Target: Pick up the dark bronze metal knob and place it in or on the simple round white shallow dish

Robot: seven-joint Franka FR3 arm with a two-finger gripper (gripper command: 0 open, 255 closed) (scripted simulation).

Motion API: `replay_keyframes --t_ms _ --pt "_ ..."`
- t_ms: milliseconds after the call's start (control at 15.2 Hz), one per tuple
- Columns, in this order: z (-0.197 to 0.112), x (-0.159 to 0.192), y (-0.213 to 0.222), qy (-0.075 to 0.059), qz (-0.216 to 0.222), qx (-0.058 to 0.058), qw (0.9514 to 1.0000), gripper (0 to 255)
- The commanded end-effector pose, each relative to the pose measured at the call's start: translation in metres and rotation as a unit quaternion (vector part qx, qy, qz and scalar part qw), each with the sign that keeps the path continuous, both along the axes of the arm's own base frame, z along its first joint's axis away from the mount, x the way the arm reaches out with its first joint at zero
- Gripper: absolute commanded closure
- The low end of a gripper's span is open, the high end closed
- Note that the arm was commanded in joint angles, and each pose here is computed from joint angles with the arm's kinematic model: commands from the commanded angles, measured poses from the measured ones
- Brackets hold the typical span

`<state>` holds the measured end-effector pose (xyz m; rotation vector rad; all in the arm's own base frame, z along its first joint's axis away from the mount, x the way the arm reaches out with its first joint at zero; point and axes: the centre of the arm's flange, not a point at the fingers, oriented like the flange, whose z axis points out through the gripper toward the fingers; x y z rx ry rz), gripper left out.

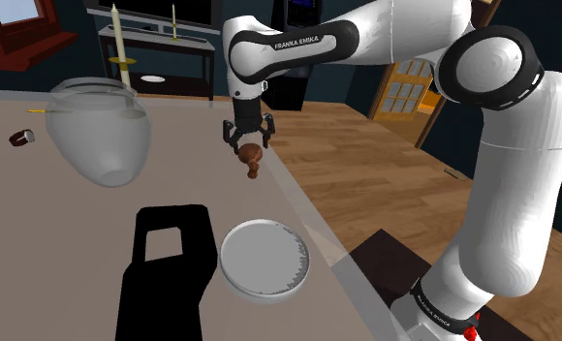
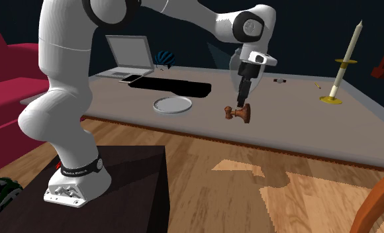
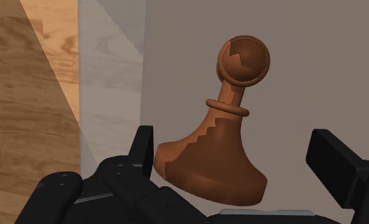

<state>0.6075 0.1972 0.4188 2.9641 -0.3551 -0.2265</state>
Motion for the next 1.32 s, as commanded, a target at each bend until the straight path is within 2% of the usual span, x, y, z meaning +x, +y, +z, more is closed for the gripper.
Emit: replay_keyframes --t_ms 0,264,726,792,1254 --pt "-0.010 -0.001 -0.001 0.000 -0.001 0.000 1.0000 0" --pt "-0.029 -0.004 -0.004 0.000 -0.001 0.000 1.0000 0" --pt "-0.029 -0.004 -0.004 0.000 -0.001 0.000 1.0000 0" --pt "-0.029 -0.004 -0.004 0.000 -0.001 0.000 1.0000 255" --pt "-0.029 -0.004 -0.004 0.000 -0.001 0.000 1.0000 255"
